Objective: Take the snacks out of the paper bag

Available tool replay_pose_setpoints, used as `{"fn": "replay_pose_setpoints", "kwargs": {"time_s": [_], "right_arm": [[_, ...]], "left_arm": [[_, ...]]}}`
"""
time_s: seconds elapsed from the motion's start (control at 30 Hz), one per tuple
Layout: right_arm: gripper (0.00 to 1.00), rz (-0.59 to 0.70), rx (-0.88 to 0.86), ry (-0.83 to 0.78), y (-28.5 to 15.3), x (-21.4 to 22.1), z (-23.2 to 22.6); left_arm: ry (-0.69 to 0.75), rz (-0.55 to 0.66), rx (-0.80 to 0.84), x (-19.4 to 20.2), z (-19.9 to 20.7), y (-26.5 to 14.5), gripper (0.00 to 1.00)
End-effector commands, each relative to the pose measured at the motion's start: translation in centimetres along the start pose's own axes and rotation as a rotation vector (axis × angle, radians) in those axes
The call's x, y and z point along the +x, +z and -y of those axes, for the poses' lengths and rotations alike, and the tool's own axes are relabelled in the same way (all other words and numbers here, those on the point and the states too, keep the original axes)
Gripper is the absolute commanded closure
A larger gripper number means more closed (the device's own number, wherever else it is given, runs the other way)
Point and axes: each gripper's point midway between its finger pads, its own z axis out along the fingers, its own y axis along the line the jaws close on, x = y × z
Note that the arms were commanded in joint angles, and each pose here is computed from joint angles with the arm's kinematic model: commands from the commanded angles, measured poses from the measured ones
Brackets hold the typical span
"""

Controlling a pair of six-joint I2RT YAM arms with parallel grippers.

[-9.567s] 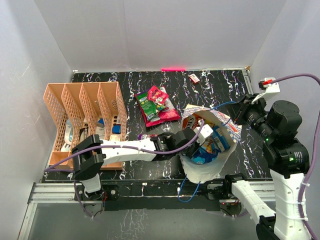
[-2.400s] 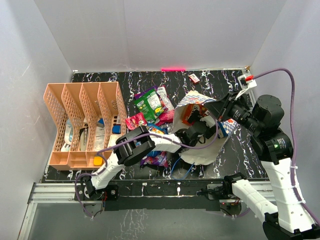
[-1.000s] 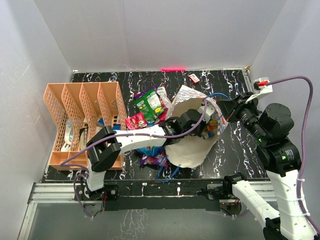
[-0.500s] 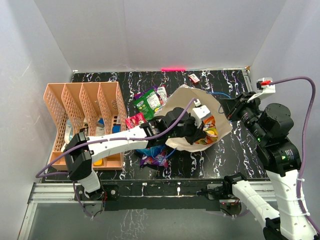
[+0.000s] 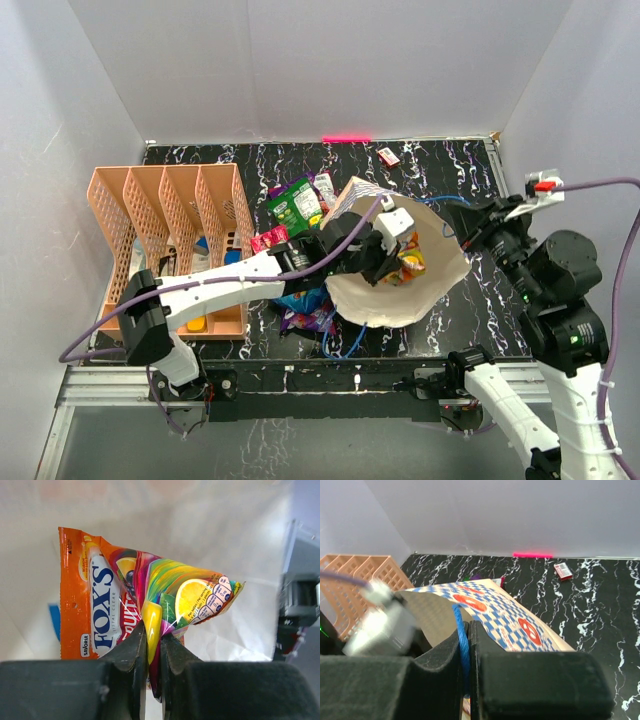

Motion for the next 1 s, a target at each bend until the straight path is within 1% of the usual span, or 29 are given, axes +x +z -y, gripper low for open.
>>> {"fn": "replay_pose_setpoints", "kwargs": {"time_s": [0.0, 0.07, 0.17, 0.2, 0.23, 0.37, 0.47, 0.57, 0.67, 0.73, 0.77, 0.83, 0.9, 0.97], "right_arm": [[0.92, 0.037, -0.049, -0.018, -0.1, 0.7, -0.4], [0.92, 0.011, 0.023, -0.009, 0.0, 1.2, 0.8], [0.92, 0.008, 0.118, -0.023, -0.6, 0.3, 2.2], [0.92, 0.025, 0.139, -0.035, -1.0, -0.5, 2.4], [0.92, 0.042, 0.158, -0.049, -1.4, -1.1, 2.7], [0.92, 0.145, 0.241, -0.090, -3.4, -3.8, 3.7], [0.92, 0.189, 0.296, -0.117, -4.4, -5.2, 4.4], [0.92, 0.234, 0.357, -0.148, -5.2, -6.5, 5.3], [0.92, 0.273, 0.422, -0.183, -5.5, -8.0, 6.2], [0.92, 0.297, 0.470, -0.184, -5.6, -9.3, 6.7], [0.92, 0.310, 0.487, -0.188, -5.6, -10.1, 6.9], [0.92, 0.325, 0.504, -0.221, -5.1, -11.0, 7.1], [0.92, 0.317, 0.516, -0.277, -4.3, -11.4, 7.4], [0.92, 0.302, 0.527, -0.335, -3.6, -11.7, 7.6]], "left_arm": [[0.080, 0.325, -0.002, -12.9, 1.0, -6.8, 1.00], [0.091, 0.344, 0.034, -13.9, 1.8, -7.9, 1.00], [0.157, 0.385, 0.121, -15.1, 3.5, -10.4, 1.00], [0.182, 0.399, 0.146, -15.2, 4.0, -11.3, 1.00], [0.210, 0.444, 0.173, -16.1, 4.7, -13.4, 1.00], [0.277, 0.572, 0.228, -17.8, 6.3, -19.3, 1.00], [0.277, 0.656, 0.163, -19.3, 5.6, -23.3, 1.00], [0.265, 0.685, 0.017, -20.2, 3.2, -26.1, 1.00], [0.216, 0.631, -0.212, -19.3, -0.9, -26.4, 1.00], [0.135, 0.570, -0.418, -18.0, -4.7, -26.2, 1.00], [0.100, 0.524, -0.526, -16.9, -6.6, -25.9, 1.00], [0.075, 0.406, -0.699, -14.1, -9.5, -25.0, 1.00], [0.085, 0.303, -0.781, -11.5, -10.9, -23.6, 1.00], [0.096, 0.235, -0.796, -9.3, -11.4, -21.9, 1.00]]}}
